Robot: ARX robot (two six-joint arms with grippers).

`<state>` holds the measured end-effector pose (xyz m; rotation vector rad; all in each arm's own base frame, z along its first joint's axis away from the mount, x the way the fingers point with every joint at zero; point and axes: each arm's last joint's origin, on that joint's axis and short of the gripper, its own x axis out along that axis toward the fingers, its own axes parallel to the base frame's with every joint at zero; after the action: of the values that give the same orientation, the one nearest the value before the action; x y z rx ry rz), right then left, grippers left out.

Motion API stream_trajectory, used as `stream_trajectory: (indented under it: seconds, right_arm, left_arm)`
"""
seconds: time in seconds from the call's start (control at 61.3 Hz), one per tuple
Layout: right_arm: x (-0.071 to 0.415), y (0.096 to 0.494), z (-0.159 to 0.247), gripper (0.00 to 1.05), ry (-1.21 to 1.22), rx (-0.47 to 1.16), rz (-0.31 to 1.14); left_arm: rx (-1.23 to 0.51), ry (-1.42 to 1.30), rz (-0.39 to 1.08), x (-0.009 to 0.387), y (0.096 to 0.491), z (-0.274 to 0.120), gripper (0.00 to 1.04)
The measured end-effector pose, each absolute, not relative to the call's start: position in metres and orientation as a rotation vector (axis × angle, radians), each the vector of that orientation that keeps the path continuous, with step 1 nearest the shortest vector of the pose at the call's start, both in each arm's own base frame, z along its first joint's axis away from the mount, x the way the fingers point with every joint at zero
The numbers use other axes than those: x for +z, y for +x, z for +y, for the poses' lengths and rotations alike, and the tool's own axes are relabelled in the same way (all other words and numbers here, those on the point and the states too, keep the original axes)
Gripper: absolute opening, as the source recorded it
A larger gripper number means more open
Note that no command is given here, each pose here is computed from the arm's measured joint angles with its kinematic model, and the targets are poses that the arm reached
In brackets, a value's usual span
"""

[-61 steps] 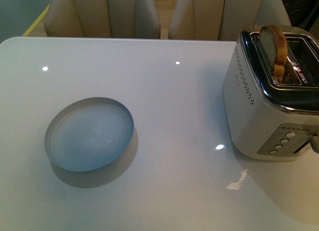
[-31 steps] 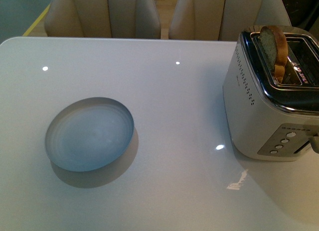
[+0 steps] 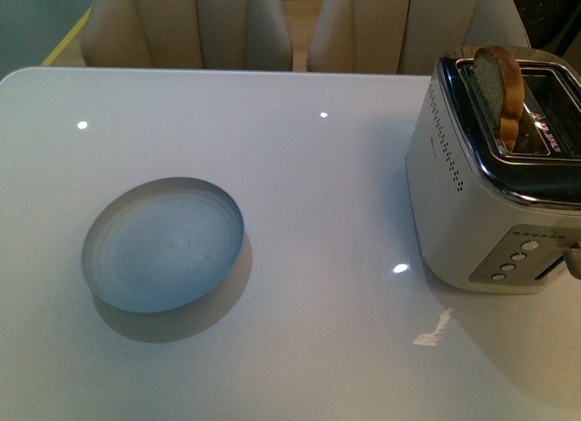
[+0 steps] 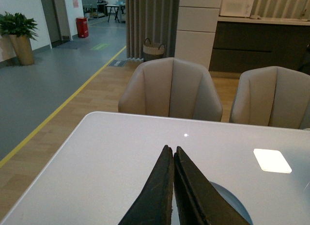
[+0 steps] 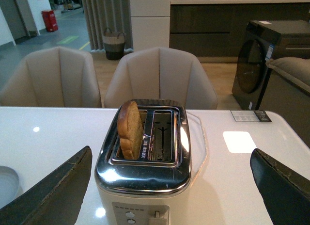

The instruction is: Left arm holds plate, right arm toasts bread

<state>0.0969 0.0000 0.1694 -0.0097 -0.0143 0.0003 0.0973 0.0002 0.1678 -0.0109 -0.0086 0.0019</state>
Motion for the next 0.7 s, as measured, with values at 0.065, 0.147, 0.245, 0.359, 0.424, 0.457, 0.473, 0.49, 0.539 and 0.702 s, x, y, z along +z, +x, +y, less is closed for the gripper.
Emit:
stream_trajectory:
  seconds: [0.065, 0.147, 0.245, 0.359, 0.424, 0.457, 0.473, 0.49, 0.539, 0.702]
  right_arm:
    - [0.1694, 0.0969, 0.0000, 0.96, -0.010, 0.000, -0.014]
    - [0.1694, 0.0969, 0.0000, 0.96, -0.010, 0.000, -0.014]
    - [0.1694, 0.0969, 0.0000, 0.96, -0.010, 0.000, -0.014]
    - [0.1694, 0.0969, 0.0000, 0.96, -0.010, 0.000, -0.014]
    - [0.1694, 0.0969, 0.0000, 0.96, -0.010, 0.000, -0.014]
    - [0.1694, 0.0969, 0.0000, 0.96, -0.010, 0.000, -0.014]
    - [0.1694, 0.0969, 0.0000, 0.96, -0.010, 0.000, -0.014]
    - [0.1694, 0.0969, 0.0000, 0.96, -0.010, 0.000, -0.014]
    - [0.1694, 0.0969, 0.0000, 0.96, -0.010, 0.000, -0.014]
    - [0.1694, 0.0969, 0.0000, 0.96, -0.010, 0.000, -0.014]
  left_arm:
    - [0.002, -0.011, -0.009, 0.1678, 0.0973, 0.0002, 0.25]
    - [0.002, -0.011, -0.009, 0.1678, 0.0973, 0.0002, 0.41]
    - [0.002, -0.011, -0.009, 0.1678, 0.0973, 0.0002, 0.59]
    - [0.002, -0.011, -0.009, 0.1678, 0.0973, 0.0002, 0.80]
    - [0.002, -0.011, -0.009, 0.1678, 0.0973, 0.0002, 0.92]
    - [0.002, -0.011, -0.009, 0.1678, 0.0973, 0.0002, 0.98]
    - [0.002, -0.009, -0.009, 0.1678, 0.0973, 0.0002, 0.99]
    - [0.002, -0.009, -0.009, 0.1678, 0.0973, 0.0002, 0.98]
    - [0.002, -0.009, -0.009, 0.1678, 0.0973, 0.0002, 0.97]
    - [0.002, -0.009, -0.009, 0.1678, 0.0973, 0.0002, 0.97]
